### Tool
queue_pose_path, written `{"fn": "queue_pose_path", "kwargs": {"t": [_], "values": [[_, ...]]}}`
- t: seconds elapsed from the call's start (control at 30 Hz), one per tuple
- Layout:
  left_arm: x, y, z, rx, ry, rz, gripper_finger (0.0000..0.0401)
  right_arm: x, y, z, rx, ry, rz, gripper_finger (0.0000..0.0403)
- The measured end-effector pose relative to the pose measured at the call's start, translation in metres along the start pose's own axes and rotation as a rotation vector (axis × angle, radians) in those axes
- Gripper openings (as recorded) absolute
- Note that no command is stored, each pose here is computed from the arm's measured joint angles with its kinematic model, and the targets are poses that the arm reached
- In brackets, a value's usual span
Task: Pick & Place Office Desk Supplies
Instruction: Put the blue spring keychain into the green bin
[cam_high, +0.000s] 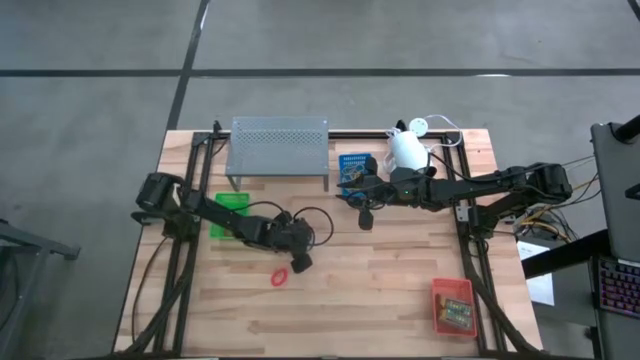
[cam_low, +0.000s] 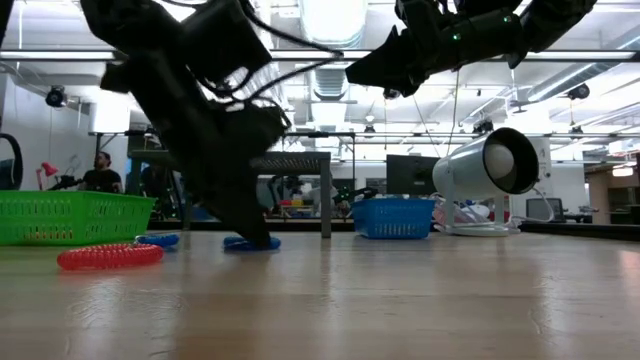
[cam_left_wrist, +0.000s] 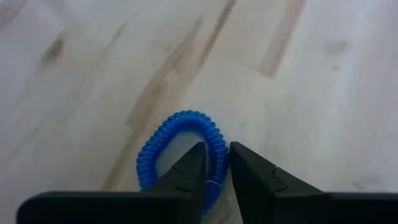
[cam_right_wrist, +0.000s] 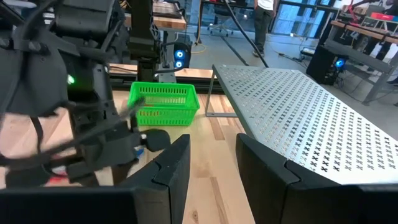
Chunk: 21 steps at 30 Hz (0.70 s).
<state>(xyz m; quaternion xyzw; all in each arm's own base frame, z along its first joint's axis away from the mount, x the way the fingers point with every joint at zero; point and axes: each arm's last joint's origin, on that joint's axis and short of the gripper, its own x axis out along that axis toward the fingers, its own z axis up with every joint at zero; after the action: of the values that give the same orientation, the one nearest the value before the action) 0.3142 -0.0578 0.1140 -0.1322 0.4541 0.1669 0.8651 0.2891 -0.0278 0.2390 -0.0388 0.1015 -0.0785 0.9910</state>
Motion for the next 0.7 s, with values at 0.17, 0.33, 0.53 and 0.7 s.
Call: {"fn": "queue_pose_path", "kwargs": {"t": [0.17, 0.33, 0.53, 0.7], "values": [[-0.015, 0.000, 0.008, 0.008, -0.052, -0.013, 0.0078, 0.000, 0.000, 0.000, 0.000, 0.000, 0.000, 0.0127], [-0.027, 0.001, 0.014, 0.006, -0.091, 0.005, 0.0078, 0.000, 0.000, 0.000, 0.000, 0.000, 0.000, 0.0127], [-0.040, 0.003, 0.019, -0.022, -0.121, -0.002, 0.0078, 0.000, 0.000, 0.000, 0.000, 0.000, 0.000, 0.0127], [-0.056, 0.007, 0.022, -0.178, -0.108, -0.027, 0.0078, 0.000, 0.000, 0.000, 0.000, 0.000, 0.000, 0.0127]]}}
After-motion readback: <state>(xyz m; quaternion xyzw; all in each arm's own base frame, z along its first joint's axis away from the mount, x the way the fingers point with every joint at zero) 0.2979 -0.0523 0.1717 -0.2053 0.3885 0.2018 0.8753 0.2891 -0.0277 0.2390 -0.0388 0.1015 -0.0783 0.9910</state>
